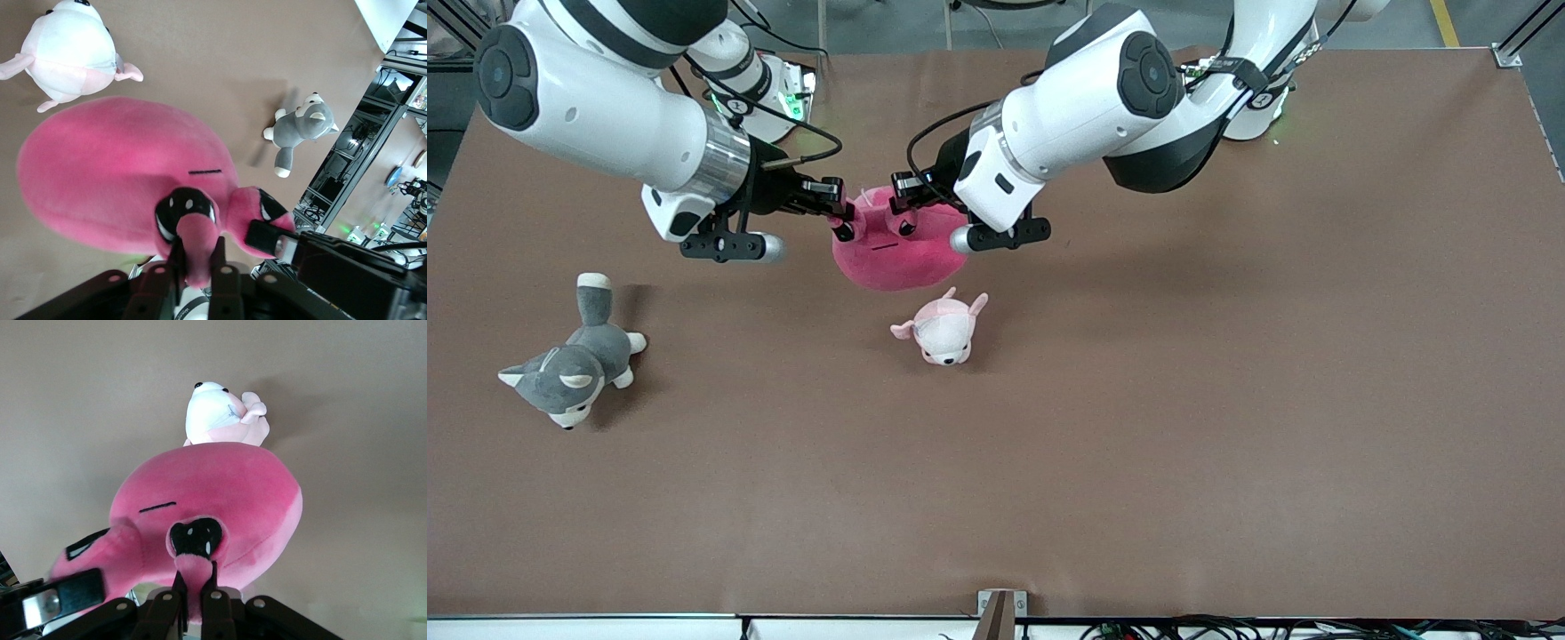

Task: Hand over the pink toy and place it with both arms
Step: 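Open the left gripper to release the plush while the right gripper holds, then carry the plush toward the grey cat while the left gripper withdraws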

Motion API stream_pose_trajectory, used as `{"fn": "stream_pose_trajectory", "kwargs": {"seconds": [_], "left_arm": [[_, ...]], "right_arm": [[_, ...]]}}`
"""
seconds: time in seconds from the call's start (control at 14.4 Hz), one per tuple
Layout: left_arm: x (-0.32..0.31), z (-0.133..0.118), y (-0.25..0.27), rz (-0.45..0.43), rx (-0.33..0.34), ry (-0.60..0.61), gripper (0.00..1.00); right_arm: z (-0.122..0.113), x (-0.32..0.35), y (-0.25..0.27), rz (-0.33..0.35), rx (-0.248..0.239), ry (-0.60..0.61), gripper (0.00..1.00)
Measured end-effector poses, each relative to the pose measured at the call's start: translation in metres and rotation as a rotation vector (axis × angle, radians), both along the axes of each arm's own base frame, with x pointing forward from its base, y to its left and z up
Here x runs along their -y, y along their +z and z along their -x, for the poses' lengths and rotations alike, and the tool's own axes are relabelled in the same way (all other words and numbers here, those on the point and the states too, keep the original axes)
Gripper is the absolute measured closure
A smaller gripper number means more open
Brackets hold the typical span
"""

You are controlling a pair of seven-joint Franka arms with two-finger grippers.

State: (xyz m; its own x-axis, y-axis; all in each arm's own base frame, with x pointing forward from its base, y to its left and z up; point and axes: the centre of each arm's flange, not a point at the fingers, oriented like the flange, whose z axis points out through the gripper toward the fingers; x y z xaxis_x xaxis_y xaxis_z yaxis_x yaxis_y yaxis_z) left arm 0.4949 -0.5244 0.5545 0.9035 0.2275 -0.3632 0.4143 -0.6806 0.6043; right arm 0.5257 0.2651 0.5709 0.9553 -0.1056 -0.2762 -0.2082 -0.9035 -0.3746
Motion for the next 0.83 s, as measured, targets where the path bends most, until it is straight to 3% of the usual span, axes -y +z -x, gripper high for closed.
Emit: {"fn": "stream_pose_trajectory", "kwargs": {"seconds": [0.21,0.49,0.56,0.83], "left_arm": [[-0.007,-0.006,0.002,-0.04,0.048,-0.003,0.46],[-0.036,-0.025,-0.012,-0.25,0.17,-0.049,0.06],[-0.05,-0.035,-0.015,-0.314,0.212,-0.058,0.0],[-0.12,-0.081,-0.034,-0.551,0.3,-0.09,0.0]], "right_arm": [[-0.001,0.001,0.0,0.002,0.001,-0.002,0.9],[-0.017,0.037,-0.002,0.025,0.019,-0.041,0.9],[-0.025,0.057,-0.004,0.031,0.027,-0.054,0.9],[-0.057,0.14,-0.032,0.042,-0.005,-0.144,0.9]]}}
